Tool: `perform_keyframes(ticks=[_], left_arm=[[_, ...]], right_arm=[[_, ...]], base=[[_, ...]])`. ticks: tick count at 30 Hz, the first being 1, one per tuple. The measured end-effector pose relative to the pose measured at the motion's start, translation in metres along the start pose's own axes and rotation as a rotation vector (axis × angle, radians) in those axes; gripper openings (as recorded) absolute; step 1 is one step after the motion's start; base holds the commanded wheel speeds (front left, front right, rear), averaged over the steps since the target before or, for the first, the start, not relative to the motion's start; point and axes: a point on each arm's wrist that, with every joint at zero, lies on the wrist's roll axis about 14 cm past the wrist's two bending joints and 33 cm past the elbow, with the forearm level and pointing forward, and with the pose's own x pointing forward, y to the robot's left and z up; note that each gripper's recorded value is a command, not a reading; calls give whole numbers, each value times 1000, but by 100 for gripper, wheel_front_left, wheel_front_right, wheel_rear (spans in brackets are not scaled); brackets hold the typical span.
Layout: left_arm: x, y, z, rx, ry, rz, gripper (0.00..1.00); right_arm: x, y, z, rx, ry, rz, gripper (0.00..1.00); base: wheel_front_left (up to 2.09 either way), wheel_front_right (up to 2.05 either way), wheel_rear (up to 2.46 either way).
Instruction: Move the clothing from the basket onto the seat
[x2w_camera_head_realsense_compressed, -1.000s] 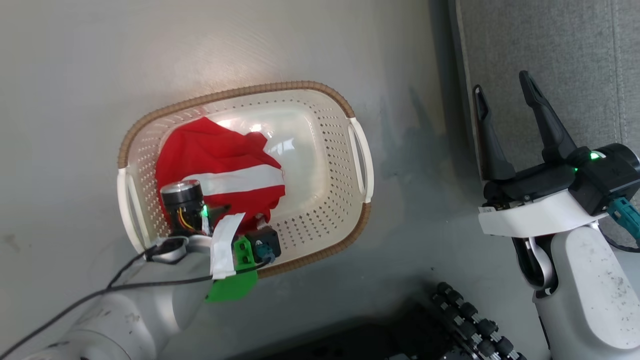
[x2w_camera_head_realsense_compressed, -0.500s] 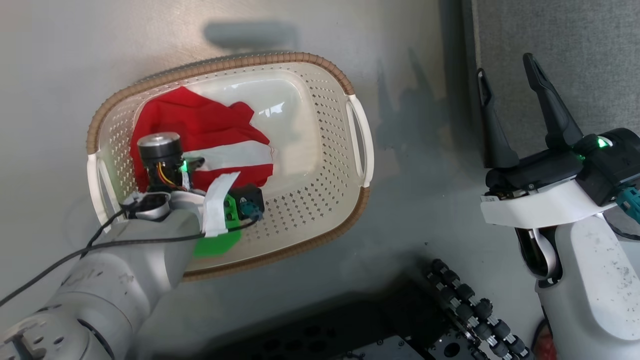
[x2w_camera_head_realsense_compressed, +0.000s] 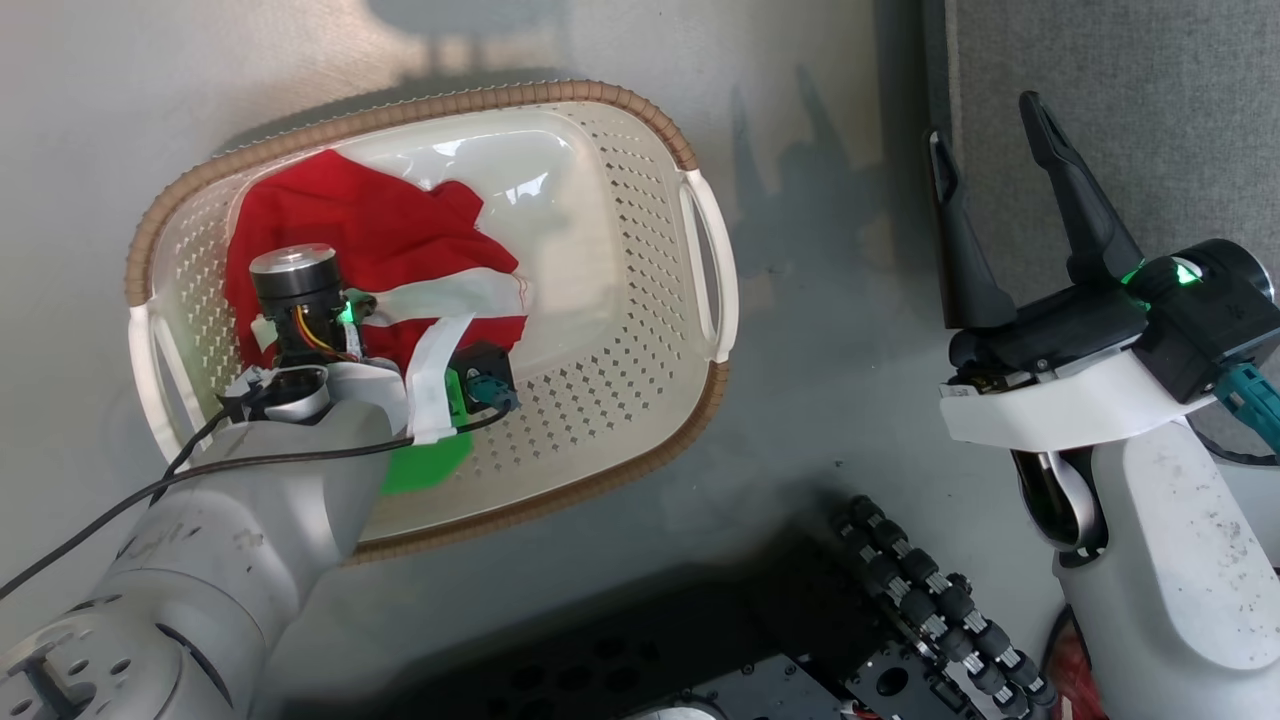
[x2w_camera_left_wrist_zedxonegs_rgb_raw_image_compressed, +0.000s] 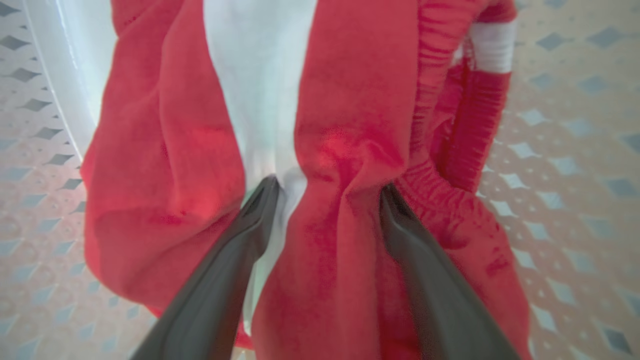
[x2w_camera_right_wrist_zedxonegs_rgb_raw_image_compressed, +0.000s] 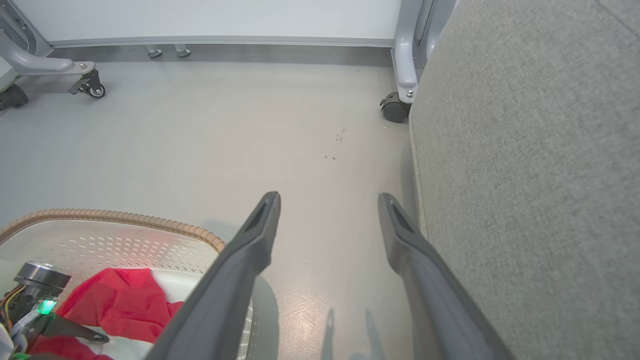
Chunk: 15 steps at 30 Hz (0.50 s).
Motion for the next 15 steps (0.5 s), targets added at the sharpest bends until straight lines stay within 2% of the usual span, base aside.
perform_keyframes(ticks=[1,2,3,15], left_arm=[[1,-1,-1,1,10,-3,100],[3,-1,-2,1,17,-6,42],[4,-2,-2,1,19,-8,0],[-4,7,18,-51,-87,9,0]], right_arm=[[0,0,-1,-1,3,-1,100],[-1,-1,-1,-1,5,-2,100],[-1,-1,-2,-3,7,-3,100],[0,-1,10,2,-20,-8,100]], base=[[0,0,0],[0,0,0],[0,0,0],[0,0,0]])
